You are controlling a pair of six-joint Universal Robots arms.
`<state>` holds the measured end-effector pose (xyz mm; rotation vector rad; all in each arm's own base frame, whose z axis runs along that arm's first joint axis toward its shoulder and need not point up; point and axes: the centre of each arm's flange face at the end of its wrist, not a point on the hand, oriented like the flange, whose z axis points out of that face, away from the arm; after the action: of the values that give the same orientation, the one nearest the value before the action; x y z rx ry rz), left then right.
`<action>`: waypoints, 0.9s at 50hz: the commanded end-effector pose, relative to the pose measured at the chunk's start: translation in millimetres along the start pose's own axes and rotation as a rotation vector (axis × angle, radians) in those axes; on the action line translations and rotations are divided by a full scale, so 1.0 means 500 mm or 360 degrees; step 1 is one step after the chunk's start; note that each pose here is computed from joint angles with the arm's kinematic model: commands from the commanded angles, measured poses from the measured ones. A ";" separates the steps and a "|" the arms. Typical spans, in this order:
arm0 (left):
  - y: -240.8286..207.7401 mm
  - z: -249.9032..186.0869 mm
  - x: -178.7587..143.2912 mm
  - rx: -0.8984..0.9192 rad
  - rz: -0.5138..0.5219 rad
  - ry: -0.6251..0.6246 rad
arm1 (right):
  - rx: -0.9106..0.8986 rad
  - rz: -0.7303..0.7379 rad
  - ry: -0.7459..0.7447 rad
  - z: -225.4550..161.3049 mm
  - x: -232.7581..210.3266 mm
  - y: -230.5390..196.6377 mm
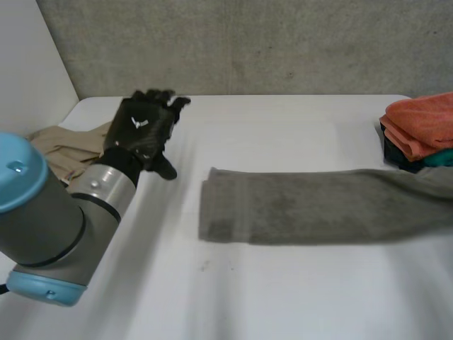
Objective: Fold the laundry.
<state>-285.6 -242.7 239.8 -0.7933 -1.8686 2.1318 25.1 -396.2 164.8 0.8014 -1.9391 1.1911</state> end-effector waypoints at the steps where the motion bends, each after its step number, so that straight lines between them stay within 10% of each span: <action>1: -0.064 0.009 -0.018 0.0152 -0.0105 -0.0034 | 0.0332 -0.0047 0.0082 -0.069 -0.010 -0.137; 11: -0.123 0.018 -0.035 0.0294 -0.0129 -0.0072 | 0.1363 -0.0021 -0.0391 -0.370 -0.234 -0.391; 22: -0.093 0.016 -0.030 0.0224 -0.0150 -0.0062 | 0.1666 -0.0288 -0.0955 -0.513 -0.533 -0.366; 45: -0.045 0.021 0.010 0.0117 -0.0156 0.0021 | 0.0697 0.0388 -0.0788 -0.334 -0.295 -0.207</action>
<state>-292.9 -248.4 271.2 -0.6604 -1.7557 2.1544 261.7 -259.5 168.9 1.2634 -2.1110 1.9109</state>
